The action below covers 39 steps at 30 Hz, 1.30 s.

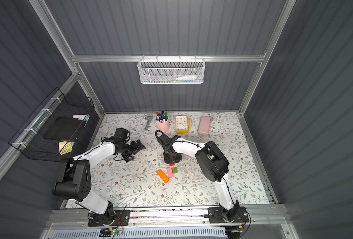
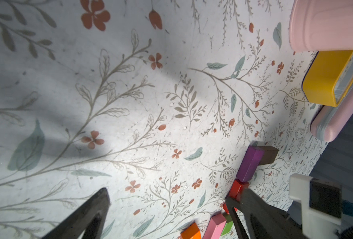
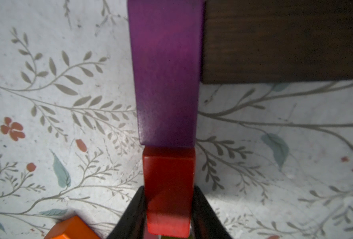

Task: Assemble the number 6 with building blocks
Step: Assemble the building block at the center of the board.

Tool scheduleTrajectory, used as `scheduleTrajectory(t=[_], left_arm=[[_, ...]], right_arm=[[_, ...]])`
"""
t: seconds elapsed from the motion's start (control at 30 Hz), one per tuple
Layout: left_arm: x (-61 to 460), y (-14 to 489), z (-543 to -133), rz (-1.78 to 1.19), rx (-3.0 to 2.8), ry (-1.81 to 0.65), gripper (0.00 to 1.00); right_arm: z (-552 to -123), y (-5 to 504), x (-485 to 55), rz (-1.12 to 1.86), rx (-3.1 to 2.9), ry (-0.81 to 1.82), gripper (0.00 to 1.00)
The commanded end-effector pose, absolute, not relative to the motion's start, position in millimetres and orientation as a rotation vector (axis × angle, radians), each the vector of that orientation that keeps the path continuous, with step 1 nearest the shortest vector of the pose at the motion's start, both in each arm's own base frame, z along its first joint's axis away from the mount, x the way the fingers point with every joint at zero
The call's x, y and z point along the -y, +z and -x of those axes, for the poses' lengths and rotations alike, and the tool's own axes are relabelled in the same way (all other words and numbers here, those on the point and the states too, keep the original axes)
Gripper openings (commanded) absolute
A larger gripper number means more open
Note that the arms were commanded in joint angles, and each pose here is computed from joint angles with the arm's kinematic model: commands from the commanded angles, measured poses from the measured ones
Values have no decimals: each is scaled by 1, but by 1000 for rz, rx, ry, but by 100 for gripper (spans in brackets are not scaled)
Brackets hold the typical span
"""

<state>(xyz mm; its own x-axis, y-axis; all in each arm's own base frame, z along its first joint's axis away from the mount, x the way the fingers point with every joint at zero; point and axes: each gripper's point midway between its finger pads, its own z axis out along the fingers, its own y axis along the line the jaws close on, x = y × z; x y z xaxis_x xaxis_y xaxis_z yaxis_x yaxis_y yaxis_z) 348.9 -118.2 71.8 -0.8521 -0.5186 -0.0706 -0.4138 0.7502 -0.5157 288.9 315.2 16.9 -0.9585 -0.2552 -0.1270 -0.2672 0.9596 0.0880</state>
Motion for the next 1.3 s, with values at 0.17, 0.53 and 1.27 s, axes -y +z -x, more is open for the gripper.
scheduleTrajectory(t=[0.17, 0.53, 1.27], left_arm=[[115, 78, -352, 709, -2735, -732, 99], [114, 78, -352, 712, -2733, -733, 99], [113, 77, -352, 715, -2734, -730, 99]], right_arm=[[-291, 7, -313, 398, -3016, 130, 37], [-289, 6, -314, 402, -3025, 146, 38], [-296, 20, -312, 381, -2981, 126, 47]])
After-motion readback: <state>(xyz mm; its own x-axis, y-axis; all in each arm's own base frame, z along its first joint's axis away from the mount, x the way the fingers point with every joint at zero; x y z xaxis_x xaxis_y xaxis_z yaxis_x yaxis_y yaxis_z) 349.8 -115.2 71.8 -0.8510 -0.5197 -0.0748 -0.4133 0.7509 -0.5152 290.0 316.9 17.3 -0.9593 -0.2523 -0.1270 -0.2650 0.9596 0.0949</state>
